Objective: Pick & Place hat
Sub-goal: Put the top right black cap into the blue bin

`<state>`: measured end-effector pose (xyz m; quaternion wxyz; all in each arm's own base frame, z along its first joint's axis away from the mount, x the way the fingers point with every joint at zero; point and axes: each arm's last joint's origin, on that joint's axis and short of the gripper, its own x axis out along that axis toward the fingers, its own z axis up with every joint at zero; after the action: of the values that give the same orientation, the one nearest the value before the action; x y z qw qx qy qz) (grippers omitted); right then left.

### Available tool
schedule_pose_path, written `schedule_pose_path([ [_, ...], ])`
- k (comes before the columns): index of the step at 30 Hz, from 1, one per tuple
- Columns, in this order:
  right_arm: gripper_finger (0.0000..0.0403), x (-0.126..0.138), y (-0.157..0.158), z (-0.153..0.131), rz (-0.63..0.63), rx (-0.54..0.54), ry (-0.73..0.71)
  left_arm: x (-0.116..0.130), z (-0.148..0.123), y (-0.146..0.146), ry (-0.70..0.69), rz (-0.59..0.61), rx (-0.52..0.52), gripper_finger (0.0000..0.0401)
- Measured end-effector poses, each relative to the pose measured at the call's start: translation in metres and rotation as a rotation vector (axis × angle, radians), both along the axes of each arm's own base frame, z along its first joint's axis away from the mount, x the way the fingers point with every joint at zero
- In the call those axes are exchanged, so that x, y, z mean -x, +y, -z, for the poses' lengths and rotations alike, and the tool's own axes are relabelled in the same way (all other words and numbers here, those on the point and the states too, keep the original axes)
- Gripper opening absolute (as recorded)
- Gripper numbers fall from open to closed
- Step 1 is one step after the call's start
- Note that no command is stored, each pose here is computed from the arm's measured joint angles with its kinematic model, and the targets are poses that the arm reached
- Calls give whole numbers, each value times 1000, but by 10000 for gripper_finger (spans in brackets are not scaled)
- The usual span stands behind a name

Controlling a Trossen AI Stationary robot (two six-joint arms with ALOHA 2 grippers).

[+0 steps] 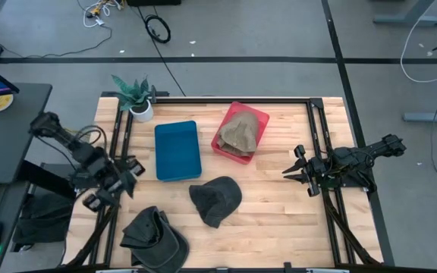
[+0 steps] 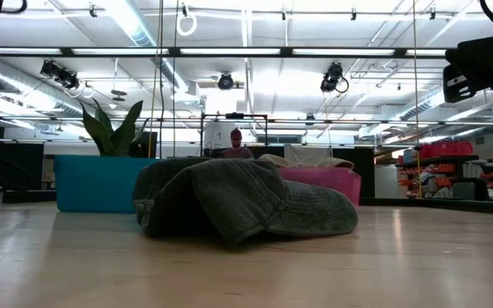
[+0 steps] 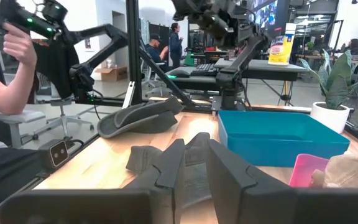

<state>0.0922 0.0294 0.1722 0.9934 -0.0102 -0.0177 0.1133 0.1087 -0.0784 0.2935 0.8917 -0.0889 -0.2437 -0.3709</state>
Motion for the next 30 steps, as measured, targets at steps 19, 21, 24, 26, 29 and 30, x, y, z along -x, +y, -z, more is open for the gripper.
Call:
schedule_pose_path([
  [19,71,0,0,0,0,0,0,-85,11,-76,454,-491,-687,177],
  [21,71,0,0,0,0,0,0,-95,21,-81,468,-518,-753,177],
  [24,71,0,0,0,0,0,0,-111,32,-86,481,-543,-838,177],
  [26,71,0,0,0,0,0,0,-122,36,-87,502,-577,-862,177],
  [29,71,0,0,0,0,0,0,-138,45,-83,563,-641,-901,177],
  [30,71,0,0,0,0,0,0,-143,49,-81,586,-663,-913,177],
])
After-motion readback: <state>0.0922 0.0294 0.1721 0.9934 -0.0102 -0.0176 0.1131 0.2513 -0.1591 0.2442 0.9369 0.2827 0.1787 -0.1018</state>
